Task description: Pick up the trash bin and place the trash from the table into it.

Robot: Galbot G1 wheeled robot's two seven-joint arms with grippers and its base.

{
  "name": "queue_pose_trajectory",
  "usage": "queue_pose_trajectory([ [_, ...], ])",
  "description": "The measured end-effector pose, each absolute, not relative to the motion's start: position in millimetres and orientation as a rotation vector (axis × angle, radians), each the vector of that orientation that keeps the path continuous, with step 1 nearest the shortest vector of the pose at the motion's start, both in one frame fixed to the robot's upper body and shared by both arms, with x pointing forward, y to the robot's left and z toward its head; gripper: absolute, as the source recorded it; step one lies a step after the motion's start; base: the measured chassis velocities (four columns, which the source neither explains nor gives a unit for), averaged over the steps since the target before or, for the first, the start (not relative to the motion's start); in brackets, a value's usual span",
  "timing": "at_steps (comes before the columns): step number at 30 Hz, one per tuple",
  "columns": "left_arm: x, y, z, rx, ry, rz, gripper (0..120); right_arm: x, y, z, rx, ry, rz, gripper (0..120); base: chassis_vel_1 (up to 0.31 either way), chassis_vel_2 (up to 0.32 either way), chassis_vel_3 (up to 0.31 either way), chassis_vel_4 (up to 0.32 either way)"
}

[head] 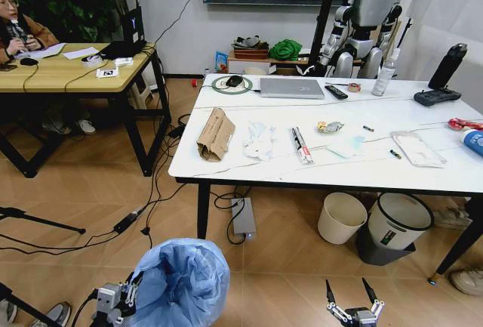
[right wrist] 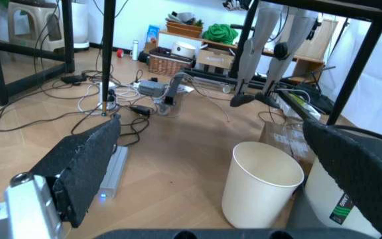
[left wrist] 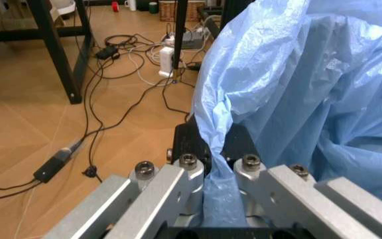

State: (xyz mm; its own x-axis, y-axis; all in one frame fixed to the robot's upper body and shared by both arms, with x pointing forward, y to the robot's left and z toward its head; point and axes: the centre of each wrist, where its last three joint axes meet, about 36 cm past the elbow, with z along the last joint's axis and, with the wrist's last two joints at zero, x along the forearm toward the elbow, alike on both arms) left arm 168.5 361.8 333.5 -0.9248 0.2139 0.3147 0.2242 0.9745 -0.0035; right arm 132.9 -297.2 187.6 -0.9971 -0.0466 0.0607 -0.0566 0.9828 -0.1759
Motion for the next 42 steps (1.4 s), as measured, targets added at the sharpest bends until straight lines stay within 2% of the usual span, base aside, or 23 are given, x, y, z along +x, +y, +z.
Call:
queue_pose_trajectory([
  [42,169.9,359.3,335.5,-0.368,-2.824,0.0,0,130.0,-296.9,186.8,0.085,-3.07,0.278,100,0.0,0.0,0.0,0.0],
])
